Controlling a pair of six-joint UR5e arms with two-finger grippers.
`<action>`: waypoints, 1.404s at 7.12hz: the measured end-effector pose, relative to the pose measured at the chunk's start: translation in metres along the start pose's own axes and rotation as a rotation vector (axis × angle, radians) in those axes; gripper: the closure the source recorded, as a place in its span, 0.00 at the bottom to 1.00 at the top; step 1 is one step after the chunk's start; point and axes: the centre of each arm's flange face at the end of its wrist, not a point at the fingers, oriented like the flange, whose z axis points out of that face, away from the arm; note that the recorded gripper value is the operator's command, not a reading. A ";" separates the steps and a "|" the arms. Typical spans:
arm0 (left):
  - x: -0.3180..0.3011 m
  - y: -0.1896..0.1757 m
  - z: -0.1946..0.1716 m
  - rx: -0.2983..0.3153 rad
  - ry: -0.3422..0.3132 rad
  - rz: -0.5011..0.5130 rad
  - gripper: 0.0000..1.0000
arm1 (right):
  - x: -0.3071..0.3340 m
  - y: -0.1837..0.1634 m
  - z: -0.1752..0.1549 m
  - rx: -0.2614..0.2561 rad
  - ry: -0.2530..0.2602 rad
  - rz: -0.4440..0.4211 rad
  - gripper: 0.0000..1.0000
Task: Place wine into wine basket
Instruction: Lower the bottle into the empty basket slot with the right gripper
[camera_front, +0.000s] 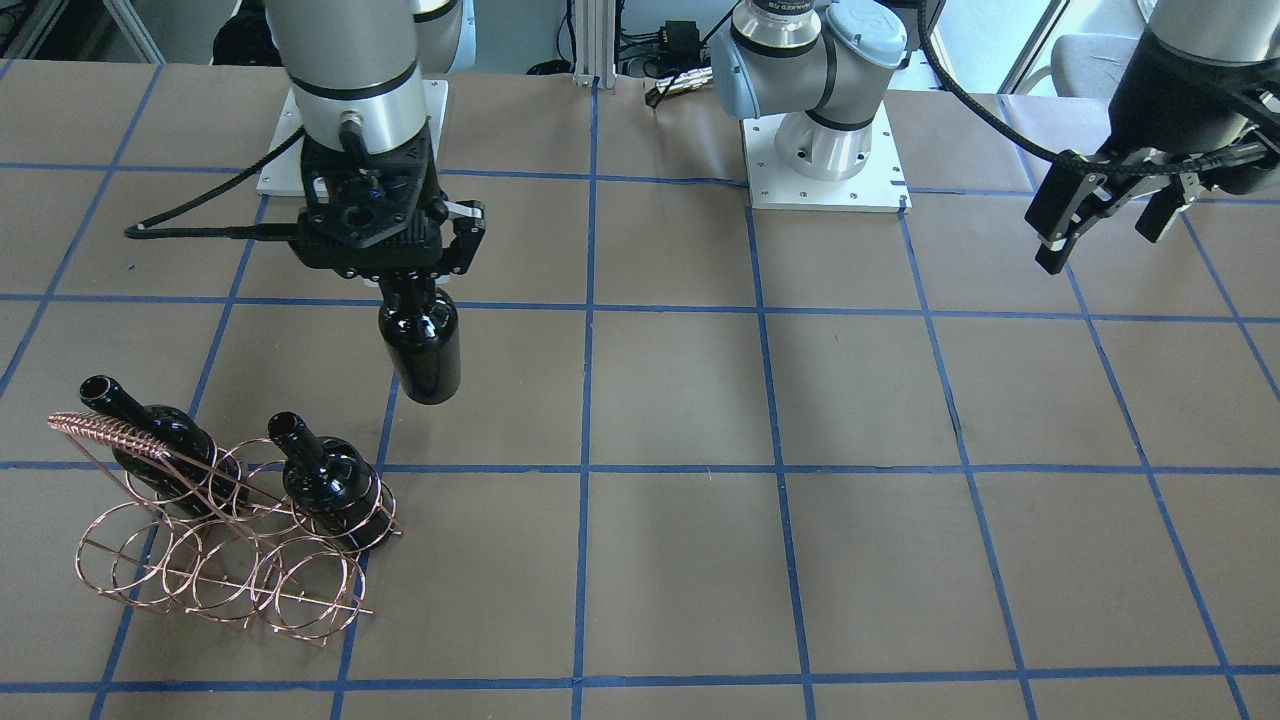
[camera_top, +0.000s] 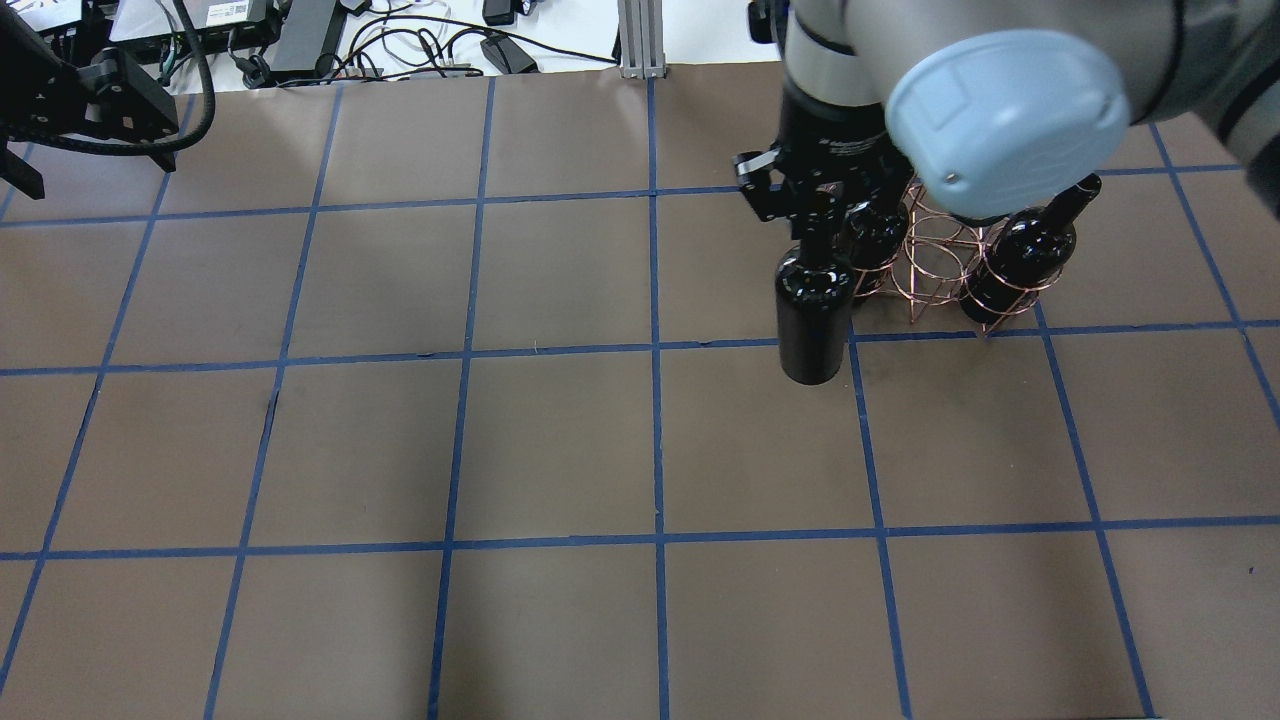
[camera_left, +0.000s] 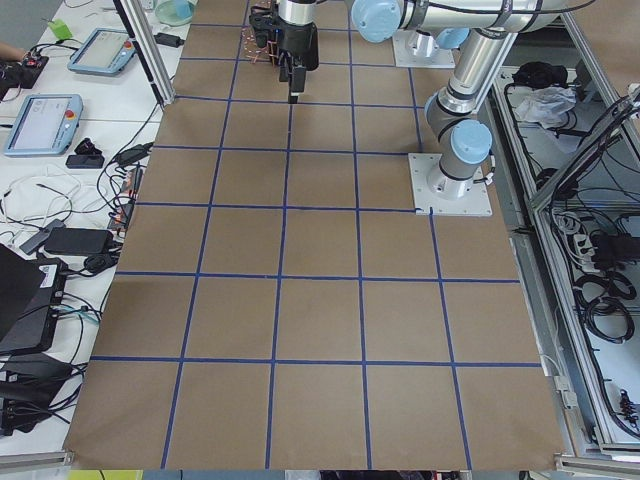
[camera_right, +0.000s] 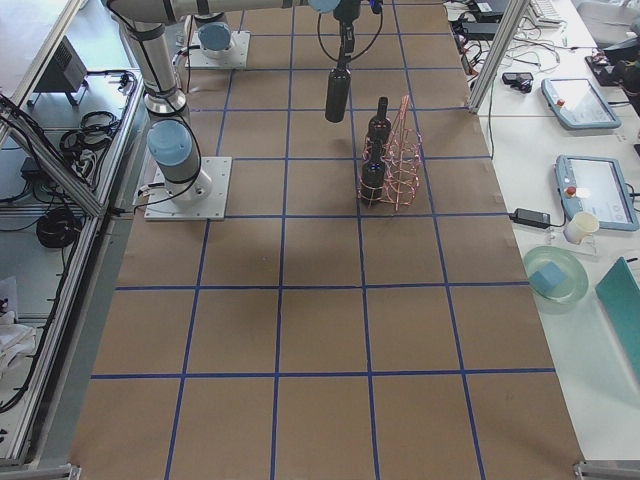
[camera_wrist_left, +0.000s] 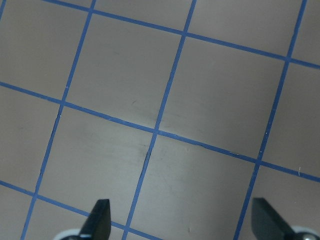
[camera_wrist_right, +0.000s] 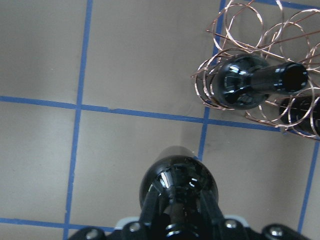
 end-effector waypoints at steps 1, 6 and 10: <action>0.001 0.003 -0.003 -0.001 0.000 0.002 0.00 | 0.036 -0.002 -0.005 0.003 0.005 -0.013 0.81; 0.038 0.011 0.012 -0.064 0.024 0.117 0.00 | 0.137 -0.007 -0.043 0.092 -0.018 0.056 0.87; 0.061 0.026 0.016 -0.130 0.031 0.169 0.00 | 0.194 -0.041 -0.019 0.147 -0.109 0.100 0.87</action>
